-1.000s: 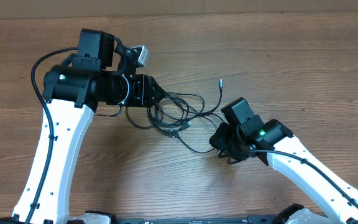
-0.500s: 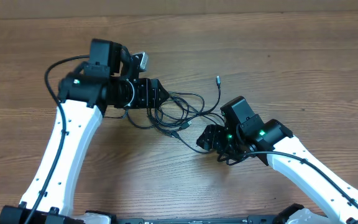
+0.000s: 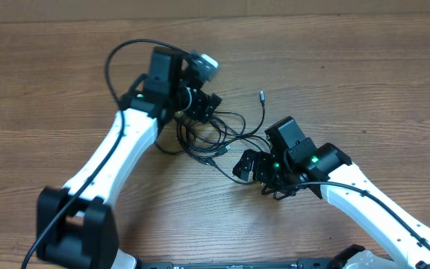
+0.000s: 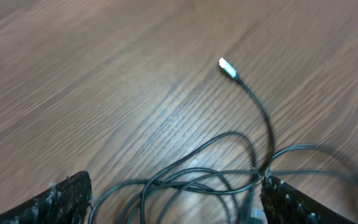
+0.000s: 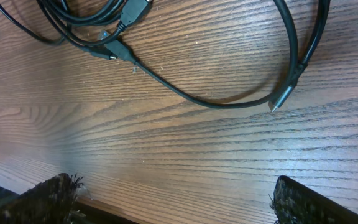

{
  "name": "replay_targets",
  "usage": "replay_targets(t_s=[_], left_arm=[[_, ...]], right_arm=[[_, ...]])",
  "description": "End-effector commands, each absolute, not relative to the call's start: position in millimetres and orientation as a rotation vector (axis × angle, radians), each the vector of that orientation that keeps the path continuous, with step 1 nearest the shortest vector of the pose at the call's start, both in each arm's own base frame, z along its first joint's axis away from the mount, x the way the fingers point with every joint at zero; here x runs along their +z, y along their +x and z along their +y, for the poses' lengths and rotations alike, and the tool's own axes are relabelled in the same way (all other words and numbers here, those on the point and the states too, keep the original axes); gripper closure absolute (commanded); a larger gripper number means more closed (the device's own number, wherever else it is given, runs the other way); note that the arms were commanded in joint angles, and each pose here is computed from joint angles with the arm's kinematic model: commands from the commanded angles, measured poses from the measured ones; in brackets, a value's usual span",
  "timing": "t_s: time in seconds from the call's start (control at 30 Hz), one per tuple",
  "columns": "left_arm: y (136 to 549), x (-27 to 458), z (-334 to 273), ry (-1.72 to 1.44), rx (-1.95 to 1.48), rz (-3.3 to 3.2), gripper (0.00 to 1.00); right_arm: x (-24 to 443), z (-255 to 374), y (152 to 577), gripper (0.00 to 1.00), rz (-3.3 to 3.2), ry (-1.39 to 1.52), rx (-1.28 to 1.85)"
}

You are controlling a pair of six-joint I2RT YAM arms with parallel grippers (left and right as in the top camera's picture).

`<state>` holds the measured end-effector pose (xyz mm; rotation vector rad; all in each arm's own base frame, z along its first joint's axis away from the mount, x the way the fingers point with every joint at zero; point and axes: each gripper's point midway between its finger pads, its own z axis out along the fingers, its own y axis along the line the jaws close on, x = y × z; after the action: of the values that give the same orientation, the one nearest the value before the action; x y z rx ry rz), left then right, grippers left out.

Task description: Untangle cables

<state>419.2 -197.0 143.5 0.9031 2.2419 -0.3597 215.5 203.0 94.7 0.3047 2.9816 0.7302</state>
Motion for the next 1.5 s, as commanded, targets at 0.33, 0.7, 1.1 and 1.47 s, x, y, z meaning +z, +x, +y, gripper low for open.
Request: replay_targets(t_s=[0.33, 0.7, 1.1, 1.47], left_arm=[[432.3, 26.6, -209.7, 1.439, -0.118, 2.118, 0.29], [453.3, -11.9, -216.3, 1.456, -0.077, 2.055, 0.36], [481.2, 10.0, -197.3, 1.142, 0.048, 2.186, 0.96], [462.9, 211.6, -179.2, 0.578, -0.107, 2.080, 0.96]], right_arm=[[95.8, 203.1, 217.2, 0.00, 2.974, 0.290, 0.721], [95.8, 203.2, 217.3, 0.00, 2.974, 0.290, 0.721], [95.8, 203.1, 217.2, 0.00, 2.974, 0.290, 0.721], [95.8, 203.2, 217.3, 0.00, 2.974, 0.290, 0.721]])
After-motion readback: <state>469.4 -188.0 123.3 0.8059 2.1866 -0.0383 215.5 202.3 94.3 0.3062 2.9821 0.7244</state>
